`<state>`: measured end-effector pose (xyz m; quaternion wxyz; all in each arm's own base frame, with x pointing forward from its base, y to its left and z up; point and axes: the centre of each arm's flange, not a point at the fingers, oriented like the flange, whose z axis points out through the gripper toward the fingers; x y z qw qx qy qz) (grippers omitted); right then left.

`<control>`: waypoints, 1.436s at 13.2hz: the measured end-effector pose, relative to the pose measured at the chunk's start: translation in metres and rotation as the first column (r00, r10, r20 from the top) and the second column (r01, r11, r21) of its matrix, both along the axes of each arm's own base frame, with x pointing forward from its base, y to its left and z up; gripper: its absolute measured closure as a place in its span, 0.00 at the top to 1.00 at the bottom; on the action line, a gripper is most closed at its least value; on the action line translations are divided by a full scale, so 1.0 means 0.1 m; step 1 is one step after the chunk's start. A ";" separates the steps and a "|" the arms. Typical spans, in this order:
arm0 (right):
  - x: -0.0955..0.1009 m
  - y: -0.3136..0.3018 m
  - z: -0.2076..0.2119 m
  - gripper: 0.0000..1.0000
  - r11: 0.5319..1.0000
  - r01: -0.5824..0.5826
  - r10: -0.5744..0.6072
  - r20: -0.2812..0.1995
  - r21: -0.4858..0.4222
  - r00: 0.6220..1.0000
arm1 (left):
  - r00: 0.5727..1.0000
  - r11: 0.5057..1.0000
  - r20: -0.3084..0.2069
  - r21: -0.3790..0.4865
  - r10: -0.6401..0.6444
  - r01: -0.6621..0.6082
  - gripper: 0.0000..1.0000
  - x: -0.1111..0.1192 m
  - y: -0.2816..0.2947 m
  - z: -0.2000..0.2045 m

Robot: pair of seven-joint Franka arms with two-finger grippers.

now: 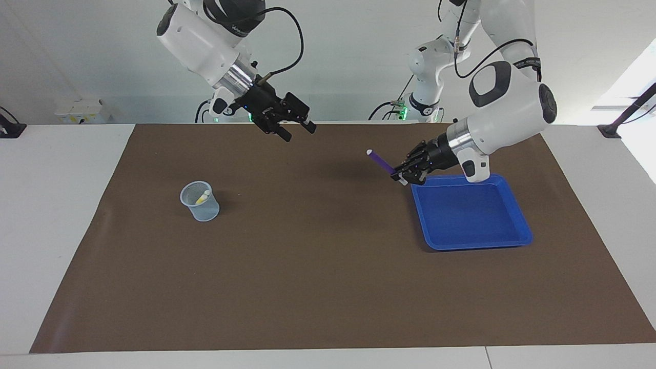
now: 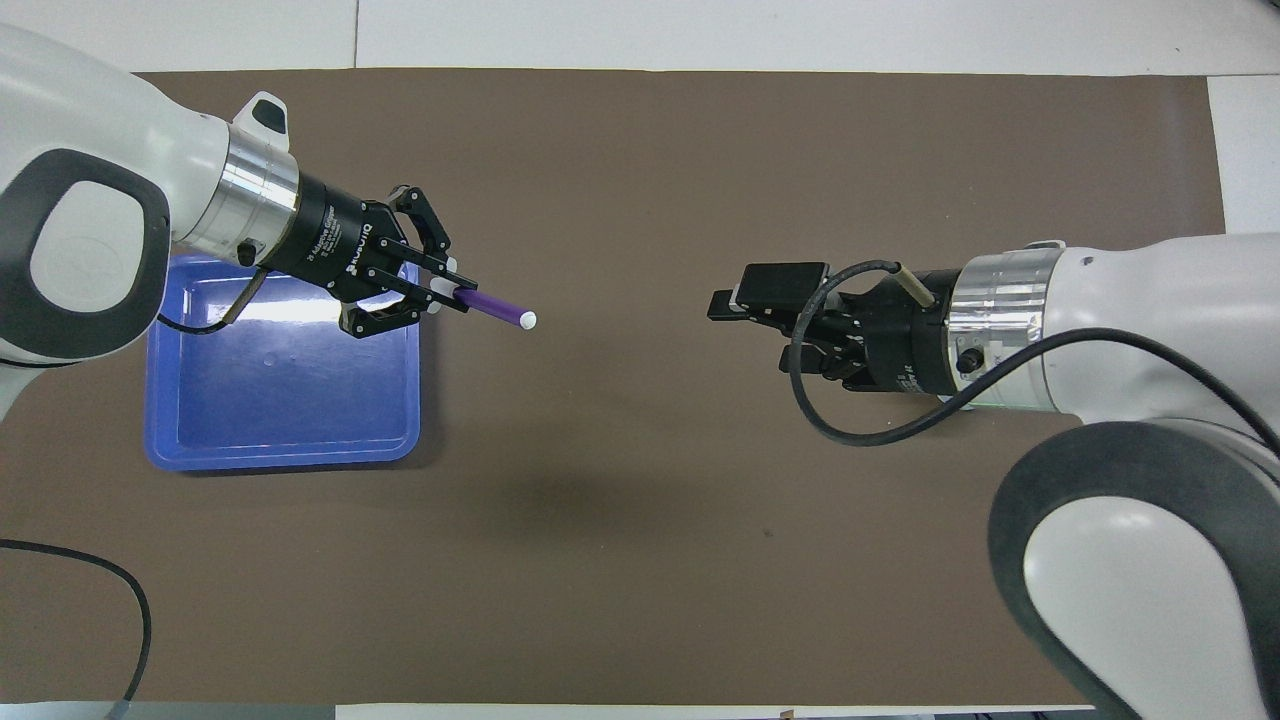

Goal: Transfer and insert pens with both arms
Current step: 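Lift the purple pen with the left gripper toward the right gripper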

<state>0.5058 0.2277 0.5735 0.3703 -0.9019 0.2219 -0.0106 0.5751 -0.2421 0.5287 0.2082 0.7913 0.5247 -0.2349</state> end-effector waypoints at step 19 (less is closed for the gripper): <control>-0.07 0.33 -0.08 0.65 0.999 0.037 -0.037 -0.009 0.013 0.999 | 0.955 0.950 -0.124 -0.130 0.269 -0.284 0.17 -0.71 -0.55 -0.17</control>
